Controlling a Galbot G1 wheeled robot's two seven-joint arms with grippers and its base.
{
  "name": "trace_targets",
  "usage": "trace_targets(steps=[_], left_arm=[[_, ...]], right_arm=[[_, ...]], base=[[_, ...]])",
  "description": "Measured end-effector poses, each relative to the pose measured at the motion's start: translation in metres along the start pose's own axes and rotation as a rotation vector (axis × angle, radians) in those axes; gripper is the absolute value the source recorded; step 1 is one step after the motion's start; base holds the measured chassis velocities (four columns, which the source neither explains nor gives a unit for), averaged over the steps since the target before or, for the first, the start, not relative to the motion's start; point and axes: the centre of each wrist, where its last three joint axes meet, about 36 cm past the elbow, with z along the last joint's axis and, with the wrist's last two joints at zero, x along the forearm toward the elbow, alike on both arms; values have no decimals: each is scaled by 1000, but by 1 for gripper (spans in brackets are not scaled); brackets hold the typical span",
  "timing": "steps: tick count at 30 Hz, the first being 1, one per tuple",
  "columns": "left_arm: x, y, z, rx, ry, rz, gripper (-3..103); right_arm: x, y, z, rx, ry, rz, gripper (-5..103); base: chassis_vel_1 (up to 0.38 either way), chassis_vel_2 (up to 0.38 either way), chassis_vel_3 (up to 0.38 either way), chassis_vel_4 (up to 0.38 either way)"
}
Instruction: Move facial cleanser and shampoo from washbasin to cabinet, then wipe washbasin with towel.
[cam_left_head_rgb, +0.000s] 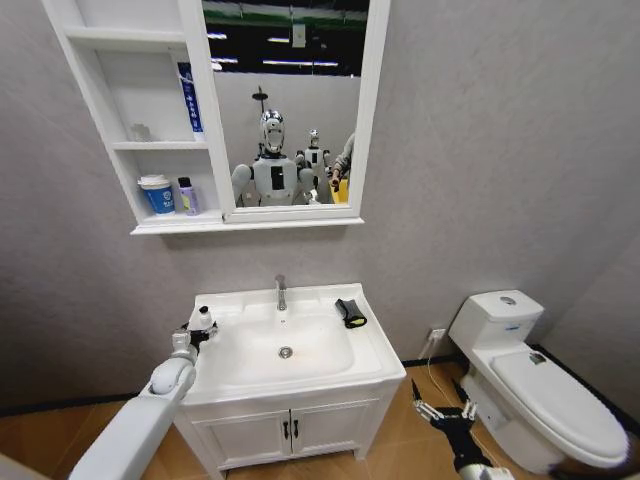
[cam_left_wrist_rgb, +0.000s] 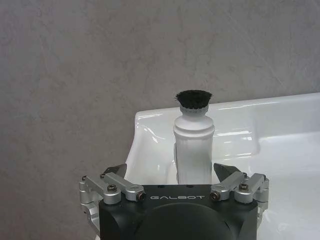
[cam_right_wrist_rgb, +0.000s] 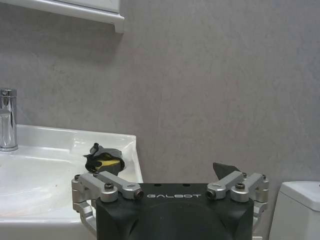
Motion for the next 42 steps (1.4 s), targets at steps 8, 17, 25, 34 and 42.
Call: trace_targets(steps=[8,17,25,34,42], left_arm=[[-5,-6,5,10,6,36,72],[0,-5,11,6,12,42,34],[11,-2,-8,-4,-26,31,30],[59,14,-95,-1,-138,51,30],[126,11,-208,-61,-112,59,30]], right_arm=[[-2,1,-1,2,3,4,100],[-3,2,0,0,4,4,100],[-5,3,-1,1,-1,0,100],[-8,4,-1,-2,-5,-4,100],[-8,7,-3,-8,-13,-7,100]], base=[[0,0,0,0],[0,0,0,0],[0,0,0,0],[0,0,0,0],[0,0,0,0]])
